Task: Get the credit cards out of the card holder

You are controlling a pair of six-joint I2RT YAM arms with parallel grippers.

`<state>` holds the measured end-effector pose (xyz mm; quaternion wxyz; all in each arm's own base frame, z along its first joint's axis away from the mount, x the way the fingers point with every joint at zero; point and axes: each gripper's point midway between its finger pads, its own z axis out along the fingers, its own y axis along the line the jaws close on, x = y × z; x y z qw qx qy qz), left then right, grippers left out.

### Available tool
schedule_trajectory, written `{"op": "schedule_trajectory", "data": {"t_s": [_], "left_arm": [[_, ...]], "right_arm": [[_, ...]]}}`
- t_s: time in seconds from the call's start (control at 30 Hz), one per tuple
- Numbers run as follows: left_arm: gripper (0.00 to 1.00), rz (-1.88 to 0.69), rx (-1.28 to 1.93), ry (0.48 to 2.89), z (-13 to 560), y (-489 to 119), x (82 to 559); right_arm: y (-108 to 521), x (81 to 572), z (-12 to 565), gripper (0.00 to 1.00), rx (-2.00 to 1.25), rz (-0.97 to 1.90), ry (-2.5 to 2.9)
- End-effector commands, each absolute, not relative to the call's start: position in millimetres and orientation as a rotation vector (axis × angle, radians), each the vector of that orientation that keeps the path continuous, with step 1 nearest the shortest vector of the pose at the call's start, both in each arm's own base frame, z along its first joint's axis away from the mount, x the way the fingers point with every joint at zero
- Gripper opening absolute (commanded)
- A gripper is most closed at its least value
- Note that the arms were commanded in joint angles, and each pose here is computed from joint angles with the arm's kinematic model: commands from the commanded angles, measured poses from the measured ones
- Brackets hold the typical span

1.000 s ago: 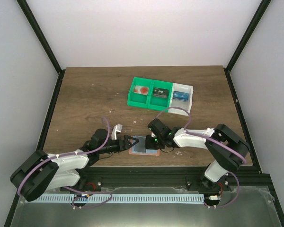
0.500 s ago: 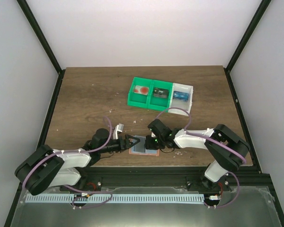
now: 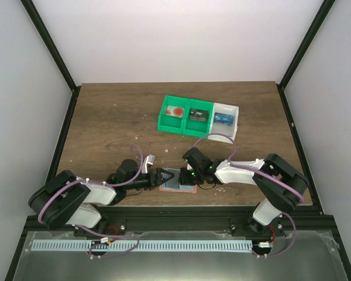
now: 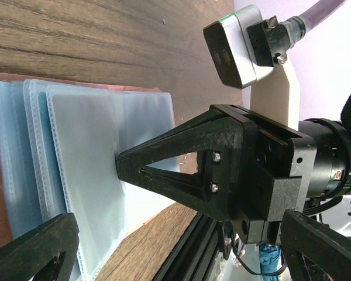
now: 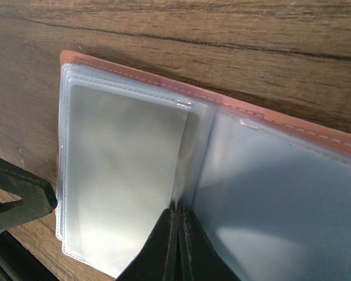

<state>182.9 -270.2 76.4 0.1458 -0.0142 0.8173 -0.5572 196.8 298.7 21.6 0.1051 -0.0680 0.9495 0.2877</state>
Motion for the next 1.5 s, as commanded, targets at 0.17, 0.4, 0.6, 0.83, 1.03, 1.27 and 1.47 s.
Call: {"op": "schedule_trajectory", "data": {"t_s": [0.17, 0.4, 0.6, 0.83, 1.03, 1.27, 1.47], "left_arm": [[0.95, -1.618, -0.009, 2.334, 75.7, -272.0, 183.0], [0.95, -1.605, -0.011, 2.35, 70.6, -271.2, 182.3], [0.95, -1.592, -0.01, 2.361, 67.8, -270.2, 181.7], [0.95, -1.576, -0.009, 2.368, 66.8, -268.0, 180.5], [0.95, -1.555, -0.011, 2.374, 64.5, -264.6, 179.1], [0.95, -1.565, -0.001, 2.37, 65.2, -268.0, 179.4], [0.95, -1.582, 0.017, 2.363, 68.1, -272.9, 178.9]], "right_arm": [[287.1, 187.2, 3.9, 0.01, -0.194, 0.776, 2.854], [286.3, 186.1, 1.9, 0.0, -0.192, 0.775, 2.86], [286.7, 186.4, 1.8, 0.0, -0.194, 0.776, 2.859], [286.6, 186.2, 1.8, 0.01, -0.193, 0.777, 2.859], [286.5, 186.4, 1.9, 0.01, -0.19, 0.775, 2.859], [288.2, 185.7, 1.0, 0.0, -0.193, 0.788, 2.861], [287.8, 185.1, -0.1, 0.0, -0.191, 0.791, 2.862]]}}
